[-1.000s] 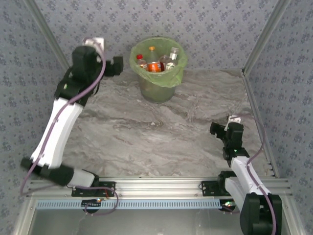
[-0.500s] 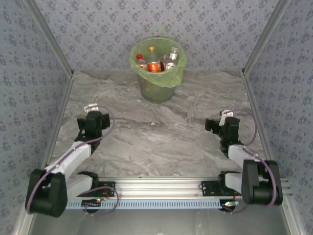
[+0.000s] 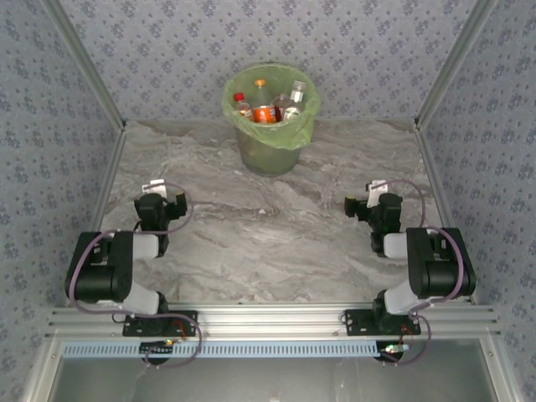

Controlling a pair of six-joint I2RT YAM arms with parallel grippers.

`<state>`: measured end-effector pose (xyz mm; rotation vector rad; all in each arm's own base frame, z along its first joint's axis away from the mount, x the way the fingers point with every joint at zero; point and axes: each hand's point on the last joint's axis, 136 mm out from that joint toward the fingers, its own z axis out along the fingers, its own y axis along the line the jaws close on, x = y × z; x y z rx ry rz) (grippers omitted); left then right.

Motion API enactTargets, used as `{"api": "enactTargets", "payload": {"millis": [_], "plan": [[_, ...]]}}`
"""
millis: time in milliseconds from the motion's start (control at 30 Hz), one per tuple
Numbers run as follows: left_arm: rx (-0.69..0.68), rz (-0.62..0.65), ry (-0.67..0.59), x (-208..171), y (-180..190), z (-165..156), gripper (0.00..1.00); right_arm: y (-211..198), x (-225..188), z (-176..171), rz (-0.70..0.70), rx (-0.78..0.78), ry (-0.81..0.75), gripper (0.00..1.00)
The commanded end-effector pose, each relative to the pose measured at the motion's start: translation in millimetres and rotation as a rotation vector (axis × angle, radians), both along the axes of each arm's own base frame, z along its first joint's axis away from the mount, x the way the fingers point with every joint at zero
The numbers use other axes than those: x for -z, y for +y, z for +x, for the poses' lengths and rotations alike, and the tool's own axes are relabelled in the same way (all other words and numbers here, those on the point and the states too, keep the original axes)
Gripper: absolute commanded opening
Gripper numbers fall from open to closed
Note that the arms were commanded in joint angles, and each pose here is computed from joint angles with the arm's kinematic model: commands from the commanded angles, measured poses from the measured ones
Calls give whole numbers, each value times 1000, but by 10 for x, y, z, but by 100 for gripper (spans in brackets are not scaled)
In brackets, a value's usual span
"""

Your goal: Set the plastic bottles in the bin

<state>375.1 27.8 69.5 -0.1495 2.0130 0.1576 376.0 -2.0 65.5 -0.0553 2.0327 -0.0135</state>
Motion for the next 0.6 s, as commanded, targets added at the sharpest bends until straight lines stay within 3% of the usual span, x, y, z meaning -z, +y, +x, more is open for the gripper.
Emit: {"api": "enactTargets", "payload": {"millis": [0, 133, 500, 567], "plan": [[-6, -15, -58, -204, 12, 199, 99, -172, -166, 141, 15, 81, -47, 99], [-98, 5, -99, -238, 143, 139, 99, -161, -162, 142, 0, 87, -47, 99], [-38, 1, -81, -222, 47, 175, 99, -163, -160, 140, -3, 88, -47, 99], [-38, 1, -81, -222, 46, 172, 99, -243, -179, 126, -18, 146, -59, 99]]}}
